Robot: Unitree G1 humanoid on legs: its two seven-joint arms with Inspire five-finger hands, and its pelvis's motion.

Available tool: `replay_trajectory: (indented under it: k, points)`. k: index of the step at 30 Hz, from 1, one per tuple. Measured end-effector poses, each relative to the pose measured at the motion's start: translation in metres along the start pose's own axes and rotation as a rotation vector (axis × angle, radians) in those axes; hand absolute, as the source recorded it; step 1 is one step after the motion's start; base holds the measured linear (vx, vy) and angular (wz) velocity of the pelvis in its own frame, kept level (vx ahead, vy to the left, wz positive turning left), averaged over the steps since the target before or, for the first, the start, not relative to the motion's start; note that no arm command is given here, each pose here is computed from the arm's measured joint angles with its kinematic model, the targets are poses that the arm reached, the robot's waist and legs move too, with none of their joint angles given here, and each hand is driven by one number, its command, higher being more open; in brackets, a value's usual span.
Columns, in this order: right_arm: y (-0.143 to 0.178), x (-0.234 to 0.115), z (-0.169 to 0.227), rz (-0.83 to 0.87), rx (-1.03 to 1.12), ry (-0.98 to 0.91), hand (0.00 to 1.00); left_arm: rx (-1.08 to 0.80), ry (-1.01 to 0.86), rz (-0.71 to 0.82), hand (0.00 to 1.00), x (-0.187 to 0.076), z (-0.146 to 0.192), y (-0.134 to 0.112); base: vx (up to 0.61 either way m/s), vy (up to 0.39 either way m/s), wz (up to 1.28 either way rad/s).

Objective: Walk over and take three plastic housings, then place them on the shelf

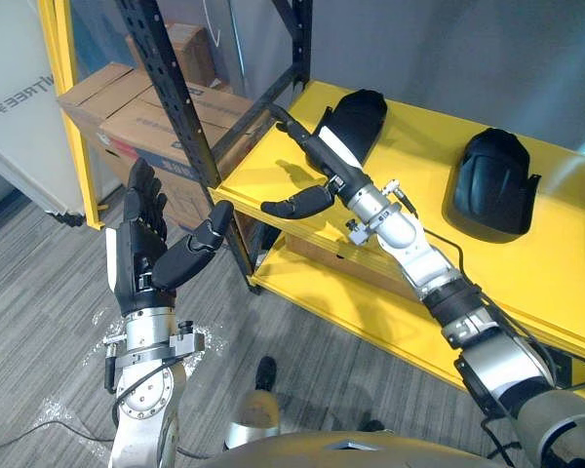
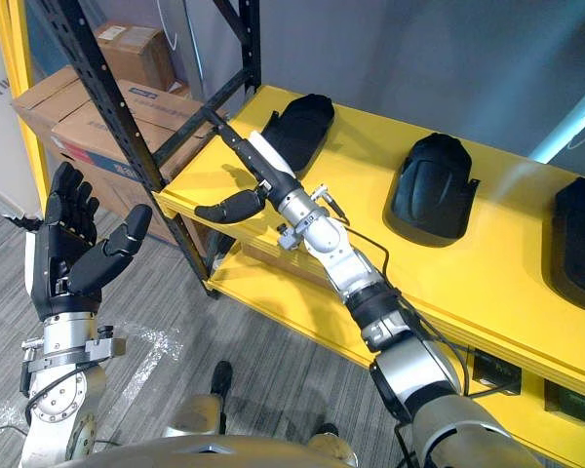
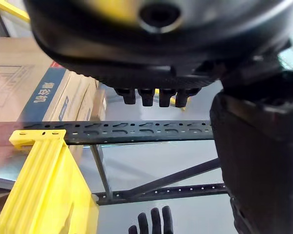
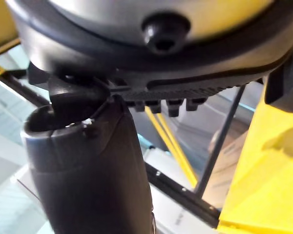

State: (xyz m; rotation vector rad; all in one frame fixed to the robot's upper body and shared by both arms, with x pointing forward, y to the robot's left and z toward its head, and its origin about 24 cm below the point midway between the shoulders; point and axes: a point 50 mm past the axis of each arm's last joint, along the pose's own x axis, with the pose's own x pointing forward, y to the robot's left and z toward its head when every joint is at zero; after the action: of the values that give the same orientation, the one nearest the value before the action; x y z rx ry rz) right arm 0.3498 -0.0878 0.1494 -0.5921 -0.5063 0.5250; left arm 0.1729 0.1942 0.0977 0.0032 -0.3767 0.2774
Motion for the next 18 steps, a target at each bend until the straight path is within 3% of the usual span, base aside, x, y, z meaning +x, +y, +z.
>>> replay_trajectory:
  k: [5,10,18]
  points:
    - [-0.026,0.006,-0.015,-0.098,-0.108,0.101,1.00,-0.016,-0.036,0.020,1.00,0.000,0.003,0.000,-0.02,-0.005,0.09]
    - [-0.034,0.007,-0.014,-0.099,-0.176,0.106,1.00,-0.050,-0.092,0.113,1.00,0.003,0.009,0.002,0.00,0.000,0.00]
    - [-0.048,0.014,-0.019,-0.082,-0.228,0.196,1.00,-0.069,-0.123,0.139,1.00,0.005,0.012,0.002,-0.02,-0.002,0.00]
